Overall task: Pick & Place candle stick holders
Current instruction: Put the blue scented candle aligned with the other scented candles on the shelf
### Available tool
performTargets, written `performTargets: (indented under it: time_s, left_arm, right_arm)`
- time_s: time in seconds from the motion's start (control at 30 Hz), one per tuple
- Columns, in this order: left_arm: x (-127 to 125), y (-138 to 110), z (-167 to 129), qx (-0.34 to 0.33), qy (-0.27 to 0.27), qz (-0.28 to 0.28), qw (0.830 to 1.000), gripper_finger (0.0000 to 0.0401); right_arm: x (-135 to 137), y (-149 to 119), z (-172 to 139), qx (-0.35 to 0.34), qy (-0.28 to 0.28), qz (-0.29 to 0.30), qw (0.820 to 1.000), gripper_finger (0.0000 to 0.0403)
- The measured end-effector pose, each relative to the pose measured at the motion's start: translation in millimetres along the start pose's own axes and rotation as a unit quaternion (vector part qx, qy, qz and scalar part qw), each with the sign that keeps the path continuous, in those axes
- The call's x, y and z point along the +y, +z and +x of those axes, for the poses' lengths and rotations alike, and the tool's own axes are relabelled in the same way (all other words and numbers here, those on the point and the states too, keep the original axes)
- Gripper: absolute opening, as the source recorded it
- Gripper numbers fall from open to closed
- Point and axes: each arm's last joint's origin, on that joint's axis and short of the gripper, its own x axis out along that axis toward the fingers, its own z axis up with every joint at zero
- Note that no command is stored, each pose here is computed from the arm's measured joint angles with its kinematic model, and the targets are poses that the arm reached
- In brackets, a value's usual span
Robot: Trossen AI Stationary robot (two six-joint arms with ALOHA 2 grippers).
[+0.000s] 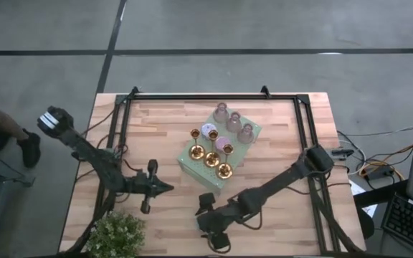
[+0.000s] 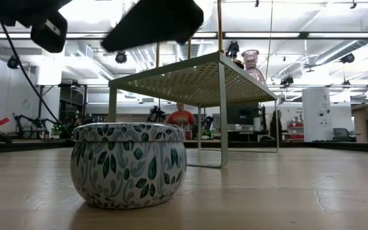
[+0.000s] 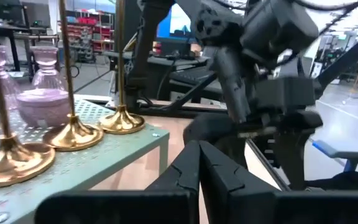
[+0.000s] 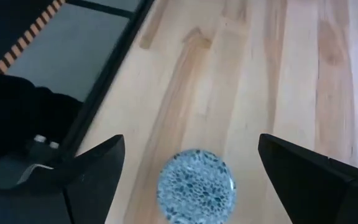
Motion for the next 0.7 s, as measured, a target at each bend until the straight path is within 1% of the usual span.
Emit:
performTargets:
  time_s: [0.13, 0.3, 0.43, 0.5, 0.57, 0.63, 0.7]
  left_arm:
    - [9, -3, -10, -0.005, 0.000, -0.008, 1.000, 0.0009]
    - [14, -6, -17, -0.010, -0.001, -0.023, 1.000, 0.0009]
    - [15, -7, -18, -0.008, -0.005, -0.011, 1.000, 0.0009]
    - [14, -6, -18, -0.010, -0.025, 0.001, 1.000, 0.0009]
    - [13, -4, -20, -0.017, -0.056, 0.012, 0.998, 0.0009]
    - [14, -5, -23, -0.023, -0.080, 0.015, 0.996, 0.0009]
    - [17, -8, -27, -0.032, -0.093, 0.011, 0.995, 0.0009]
  right_arm:
    - [-2, 0, 9, 0.004, -0.001, -0.001, 1.000, 0.0364]
    - [-9, -7, 19, 0.027, 0.000, 0.005, 1.000, 0.0364]
    - [-14, -13, 25, 0.041, 0.003, 0.020, 0.999, 0.0364]
    - [-14, -16, 29, 0.048, 0.003, 0.020, 0.999, 0.0364]
    - [-14, -20, 33, 0.055, 0.002, 0.019, 0.998, 0.0364]
    - [-14, -24, 38, 0.063, 0.003, 0.021, 0.998, 0.0364]
    - [-14, -27, 41, 0.068, 0.001, 0.022, 0.997, 0.0364]
